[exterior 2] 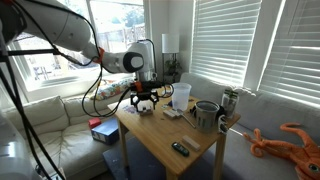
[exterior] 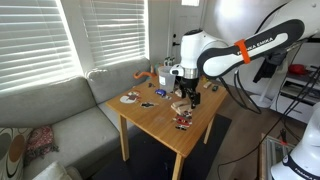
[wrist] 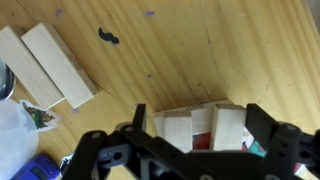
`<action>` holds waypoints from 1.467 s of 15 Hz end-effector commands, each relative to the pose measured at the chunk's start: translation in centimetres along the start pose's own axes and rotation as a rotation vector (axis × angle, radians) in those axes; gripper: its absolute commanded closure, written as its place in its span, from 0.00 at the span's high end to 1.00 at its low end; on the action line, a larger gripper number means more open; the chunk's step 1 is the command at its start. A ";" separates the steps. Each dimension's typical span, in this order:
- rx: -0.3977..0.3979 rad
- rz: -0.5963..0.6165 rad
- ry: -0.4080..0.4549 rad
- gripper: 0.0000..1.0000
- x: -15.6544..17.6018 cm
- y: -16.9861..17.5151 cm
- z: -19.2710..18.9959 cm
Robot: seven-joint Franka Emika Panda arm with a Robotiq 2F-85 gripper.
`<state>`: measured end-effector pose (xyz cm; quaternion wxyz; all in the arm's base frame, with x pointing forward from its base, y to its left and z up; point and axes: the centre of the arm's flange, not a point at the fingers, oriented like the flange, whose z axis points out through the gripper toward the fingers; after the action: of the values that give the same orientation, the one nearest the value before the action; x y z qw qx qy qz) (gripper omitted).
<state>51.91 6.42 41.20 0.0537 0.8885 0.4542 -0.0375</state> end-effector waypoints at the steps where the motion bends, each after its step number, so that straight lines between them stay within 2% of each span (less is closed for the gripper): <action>1: -0.038 0.015 -0.003 1.00 -0.8 -0.6 -0.1; 13: -0.068 0.042 0.018 1.00 -1.0 -0.3 -0.5; 19: -0.076 0.040 0.049 1.00 -1.9 -0.8 -3.3; 22: -0.060 0.043 0.093 1.00 -2.5 -1.2 -5.5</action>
<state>51.44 6.12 44.68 0.0750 0.8958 0.4380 0.0056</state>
